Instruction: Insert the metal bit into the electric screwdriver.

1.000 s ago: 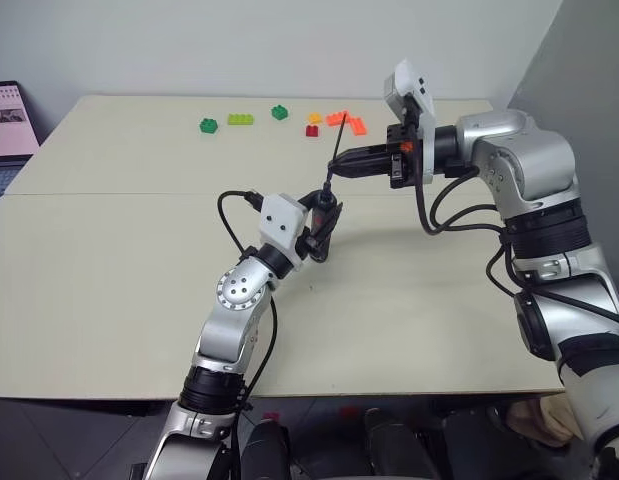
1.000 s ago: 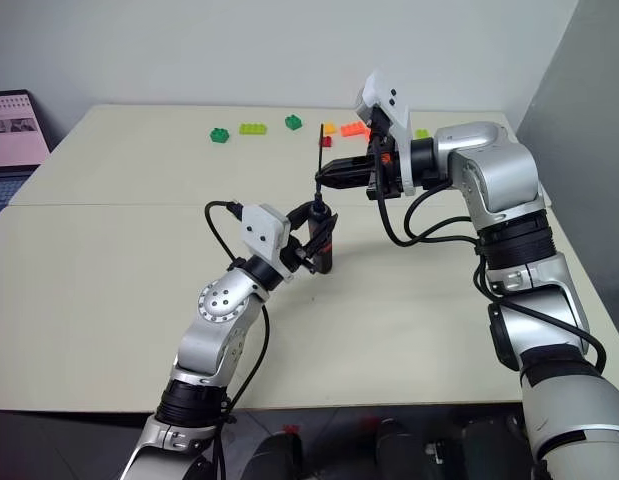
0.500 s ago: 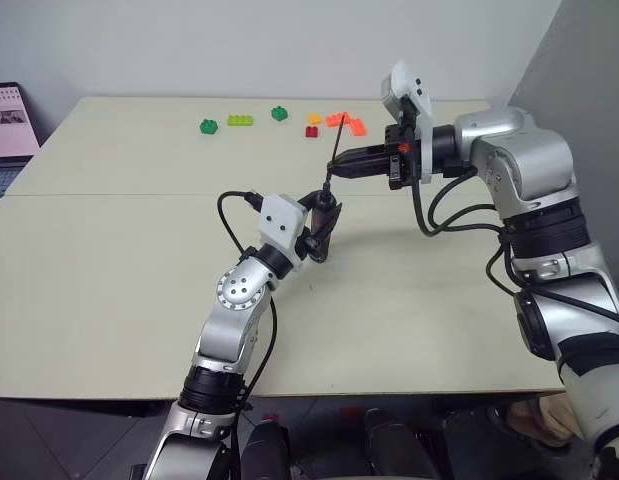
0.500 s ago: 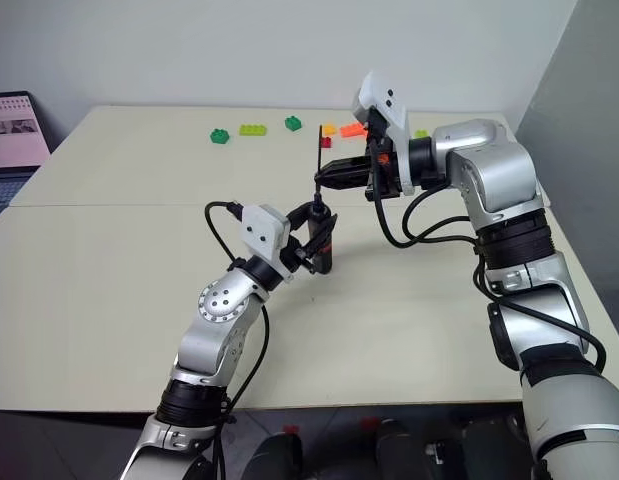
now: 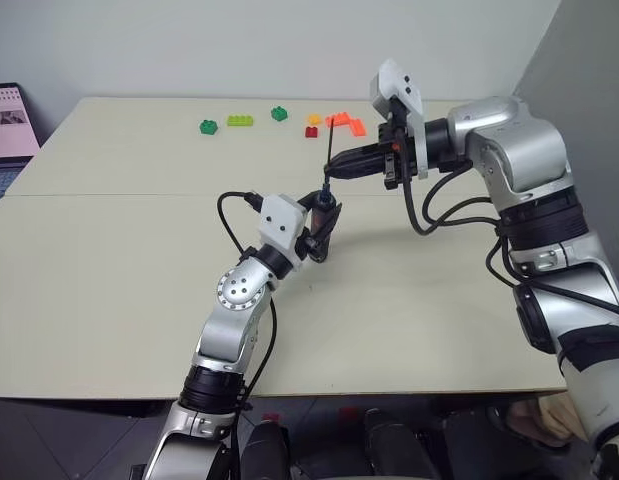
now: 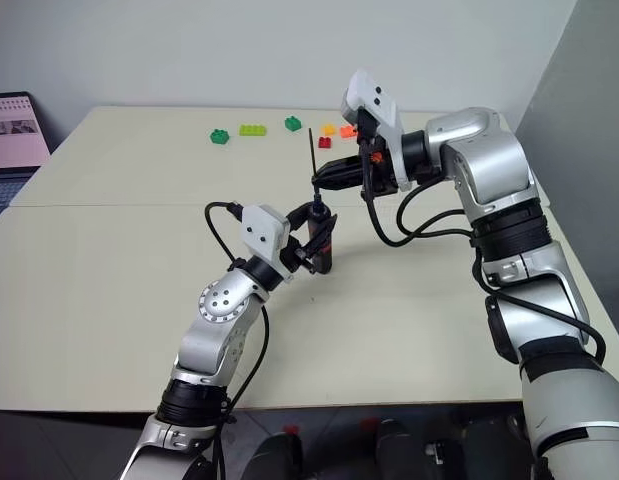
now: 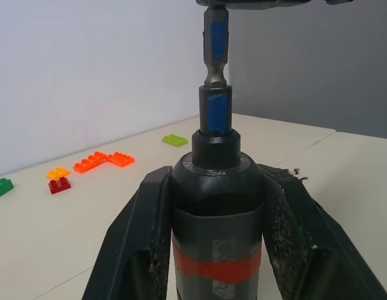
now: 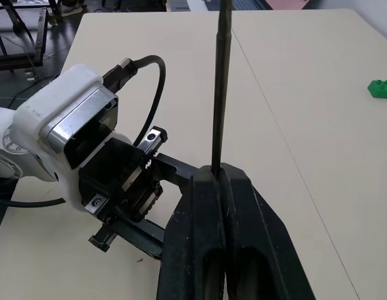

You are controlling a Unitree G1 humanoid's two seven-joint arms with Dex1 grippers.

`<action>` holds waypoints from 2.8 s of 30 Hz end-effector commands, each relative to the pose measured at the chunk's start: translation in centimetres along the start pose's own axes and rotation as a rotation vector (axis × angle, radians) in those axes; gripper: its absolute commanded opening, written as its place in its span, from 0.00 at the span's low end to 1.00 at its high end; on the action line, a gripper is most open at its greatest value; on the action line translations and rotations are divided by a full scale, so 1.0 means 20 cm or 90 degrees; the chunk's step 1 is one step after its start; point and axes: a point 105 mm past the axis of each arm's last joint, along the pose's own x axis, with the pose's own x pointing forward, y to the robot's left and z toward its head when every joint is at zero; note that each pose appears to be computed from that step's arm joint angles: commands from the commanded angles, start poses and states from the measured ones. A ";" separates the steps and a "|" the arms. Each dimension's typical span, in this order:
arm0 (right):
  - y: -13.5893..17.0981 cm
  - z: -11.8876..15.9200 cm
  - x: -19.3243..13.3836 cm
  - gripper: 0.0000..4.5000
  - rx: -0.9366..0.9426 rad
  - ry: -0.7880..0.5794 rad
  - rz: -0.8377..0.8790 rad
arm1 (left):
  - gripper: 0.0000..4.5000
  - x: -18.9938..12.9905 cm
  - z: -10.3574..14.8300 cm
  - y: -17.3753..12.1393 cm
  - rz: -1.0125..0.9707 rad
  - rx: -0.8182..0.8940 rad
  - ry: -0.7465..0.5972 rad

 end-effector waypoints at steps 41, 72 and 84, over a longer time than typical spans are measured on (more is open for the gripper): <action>0.28 -0.12 -0.61 0.63 -0.129 0.009 -0.257 | 0.36 0.30 0.03 0.31 -0.310 0.464 0.302; 0.45 -0.39 -0.74 0.80 -0.063 0.127 -0.285 | 1.00 0.24 0.17 0.41 -0.451 0.306 0.364; 0.43 -0.48 -0.77 0.99 -0.075 0.190 -0.219 | 1.00 -0.56 0.19 0.75 -0.254 0.169 0.491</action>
